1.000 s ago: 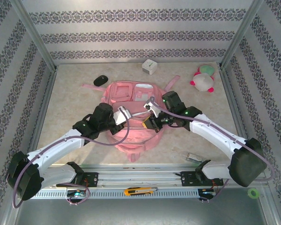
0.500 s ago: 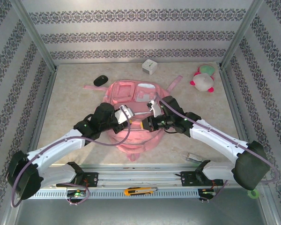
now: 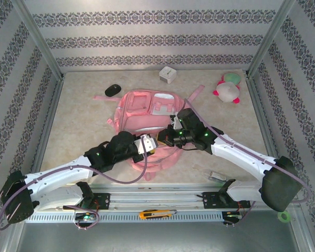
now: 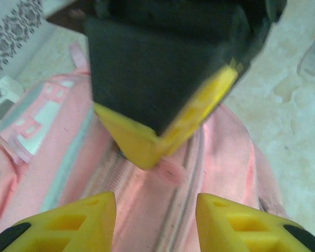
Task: Pack the student bag
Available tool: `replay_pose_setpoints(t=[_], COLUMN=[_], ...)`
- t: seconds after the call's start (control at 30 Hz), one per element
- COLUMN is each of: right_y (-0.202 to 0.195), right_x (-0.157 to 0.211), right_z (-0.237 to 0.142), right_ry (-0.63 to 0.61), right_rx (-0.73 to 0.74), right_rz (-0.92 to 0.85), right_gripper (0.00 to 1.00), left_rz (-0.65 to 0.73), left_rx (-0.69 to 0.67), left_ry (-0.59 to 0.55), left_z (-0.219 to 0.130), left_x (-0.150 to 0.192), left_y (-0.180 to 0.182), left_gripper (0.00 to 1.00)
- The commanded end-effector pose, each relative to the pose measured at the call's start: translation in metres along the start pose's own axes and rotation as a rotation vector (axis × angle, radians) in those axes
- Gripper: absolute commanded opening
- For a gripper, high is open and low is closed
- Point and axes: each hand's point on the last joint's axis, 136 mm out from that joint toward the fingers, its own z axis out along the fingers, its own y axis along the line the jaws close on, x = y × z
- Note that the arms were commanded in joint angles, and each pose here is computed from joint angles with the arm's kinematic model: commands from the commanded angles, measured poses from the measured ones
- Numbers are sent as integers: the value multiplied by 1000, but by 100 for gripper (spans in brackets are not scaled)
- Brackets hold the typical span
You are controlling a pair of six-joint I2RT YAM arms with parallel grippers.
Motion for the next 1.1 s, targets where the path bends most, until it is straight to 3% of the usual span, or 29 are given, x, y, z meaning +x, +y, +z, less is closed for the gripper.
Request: replay_pose_setpoints(t=[0.0, 0.23, 0.53, 0.8, 0.93, 1.07], right_y=[10, 7, 4, 7, 7, 4], right_x=[0, -3, -3, -4, -4, -7], right_z=[-1, -1, -3, -5, -6, -15], right_ry=[-16, -28, -34, -30, -31, -64], right_rx=[-49, -41, -39, -53, -57, -54], right_rz=[90, 150, 169, 167, 169, 163], right_gripper=[0, 0, 0, 0, 0, 26], left_rz=[2, 60, 69, 94, 102, 59], left_rx=[-117, -246, -340, -315, -295, -290], left_ry=[-74, -236, -258, -247, -246, -234], left_z=[3, 9, 4, 10, 13, 11], left_x=[-12, -29, -28, -28, -28, -25], left_y=[8, 8, 20, 15, 12, 12], left_gripper=[41, 40, 37, 19, 1, 0])
